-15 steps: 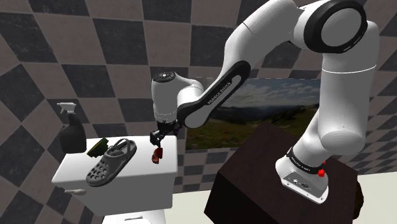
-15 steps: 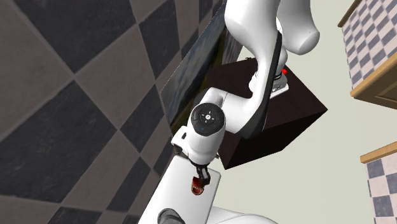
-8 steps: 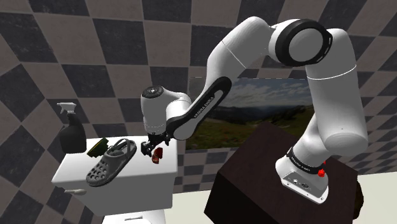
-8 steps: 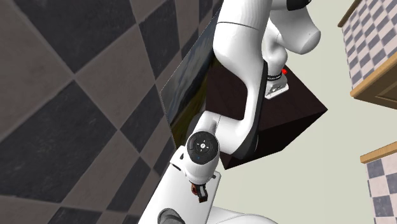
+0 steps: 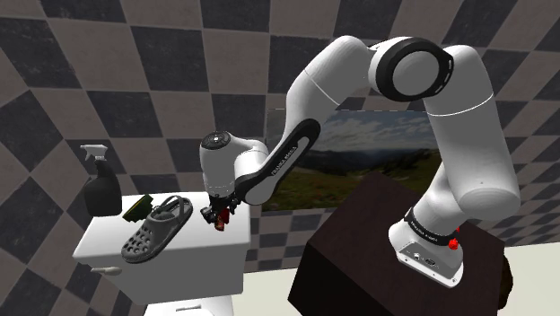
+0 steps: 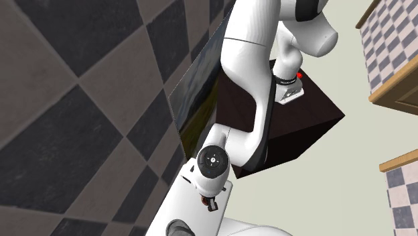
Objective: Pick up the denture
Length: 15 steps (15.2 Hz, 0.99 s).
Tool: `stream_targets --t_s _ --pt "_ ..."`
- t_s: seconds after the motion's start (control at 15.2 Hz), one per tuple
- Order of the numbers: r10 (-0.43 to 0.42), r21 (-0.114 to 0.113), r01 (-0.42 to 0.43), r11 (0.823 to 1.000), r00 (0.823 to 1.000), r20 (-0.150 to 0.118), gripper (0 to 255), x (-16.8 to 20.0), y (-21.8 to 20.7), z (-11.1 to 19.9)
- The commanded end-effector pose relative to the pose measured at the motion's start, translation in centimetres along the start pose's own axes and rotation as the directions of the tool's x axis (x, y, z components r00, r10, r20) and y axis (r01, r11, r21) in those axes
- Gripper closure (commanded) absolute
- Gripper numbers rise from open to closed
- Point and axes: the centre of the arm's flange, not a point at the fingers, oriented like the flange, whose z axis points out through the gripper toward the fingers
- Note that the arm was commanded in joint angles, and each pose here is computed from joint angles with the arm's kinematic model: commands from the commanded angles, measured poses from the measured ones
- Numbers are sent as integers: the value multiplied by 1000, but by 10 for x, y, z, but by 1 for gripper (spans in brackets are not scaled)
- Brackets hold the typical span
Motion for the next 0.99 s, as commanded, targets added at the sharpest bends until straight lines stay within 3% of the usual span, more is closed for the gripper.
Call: stream_targets --t_s 0.0,0.53,0.92 --pt "0 0 0 1000 1000 0 255 0 0 1" --pt "0 0 0 1000 1000 0 255 0 0 0" --pt "0 0 0 1000 1000 0 255 1 0 -31"
